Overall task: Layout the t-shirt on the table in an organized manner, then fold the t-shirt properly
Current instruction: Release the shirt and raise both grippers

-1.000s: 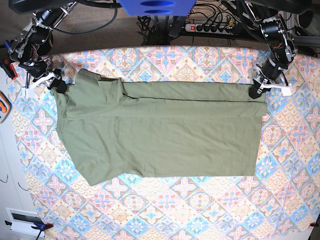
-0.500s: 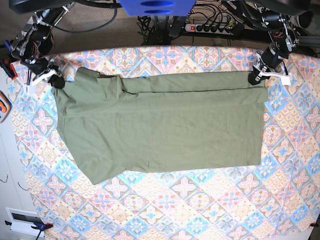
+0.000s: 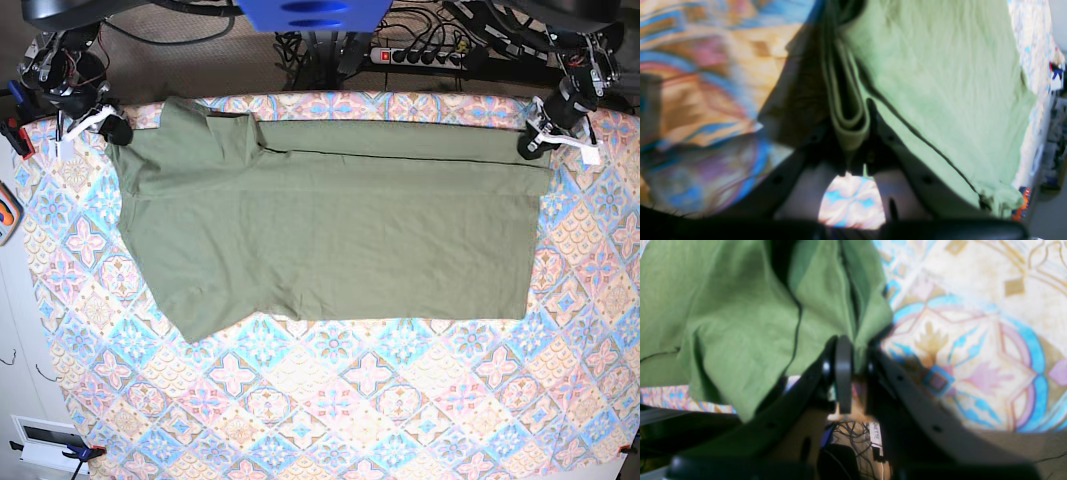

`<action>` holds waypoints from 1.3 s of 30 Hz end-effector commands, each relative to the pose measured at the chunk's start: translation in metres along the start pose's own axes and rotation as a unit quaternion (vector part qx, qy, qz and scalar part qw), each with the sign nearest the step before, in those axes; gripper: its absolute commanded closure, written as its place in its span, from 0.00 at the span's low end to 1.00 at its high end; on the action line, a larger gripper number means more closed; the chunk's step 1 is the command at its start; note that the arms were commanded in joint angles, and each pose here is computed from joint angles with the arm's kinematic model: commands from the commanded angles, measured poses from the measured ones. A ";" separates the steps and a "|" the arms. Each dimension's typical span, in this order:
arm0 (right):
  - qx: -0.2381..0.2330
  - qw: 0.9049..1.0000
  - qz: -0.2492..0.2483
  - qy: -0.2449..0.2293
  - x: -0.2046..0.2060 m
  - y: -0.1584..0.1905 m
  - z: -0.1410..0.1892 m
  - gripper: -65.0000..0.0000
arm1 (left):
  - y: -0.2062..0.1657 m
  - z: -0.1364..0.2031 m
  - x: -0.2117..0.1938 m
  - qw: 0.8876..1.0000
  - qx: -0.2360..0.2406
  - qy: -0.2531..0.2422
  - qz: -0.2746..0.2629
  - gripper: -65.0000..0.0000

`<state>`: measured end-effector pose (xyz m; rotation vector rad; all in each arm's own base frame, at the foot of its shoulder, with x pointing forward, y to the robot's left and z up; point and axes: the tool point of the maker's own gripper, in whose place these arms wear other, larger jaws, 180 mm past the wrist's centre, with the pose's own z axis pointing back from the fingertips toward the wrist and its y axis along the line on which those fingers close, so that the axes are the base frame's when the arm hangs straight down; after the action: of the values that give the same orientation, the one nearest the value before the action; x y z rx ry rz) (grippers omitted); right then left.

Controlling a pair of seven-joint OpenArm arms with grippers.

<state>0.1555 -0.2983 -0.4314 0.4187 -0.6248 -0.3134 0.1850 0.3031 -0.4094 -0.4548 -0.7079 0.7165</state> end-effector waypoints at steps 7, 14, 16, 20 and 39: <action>-0.015 1.000 0.011 0.014 0.000 -0.007 0.006 0.93 | 0.003 0.013 0.005 1.000 0.007 -0.007 -0.018 1.00; -0.029 0.999 0.021 0.007 0.002 -0.011 0.018 0.92 | 0.003 0.013 0.004 1.000 0.009 -0.007 -0.019 0.98; -0.038 0.999 0.029 -0.003 0.009 -0.013 0.025 0.90 | 0.004 0.014 0.005 1.000 0.009 -0.007 -0.019 0.91; -0.053 0.998 0.035 -0.018 0.016 -0.017 0.037 0.75 | 0.004 0.014 0.004 1.000 0.009 -0.007 -0.019 0.78; -0.088 0.995 0.017 -0.055 0.029 -0.038 0.061 0.62 | -0.006 0.045 0.023 0.998 0.014 -0.030 -0.060 0.69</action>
<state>0.1266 -0.3506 -0.4043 0.2434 -0.6594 -0.3756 0.1628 0.3175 -0.3768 -0.3687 -0.7399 0.6546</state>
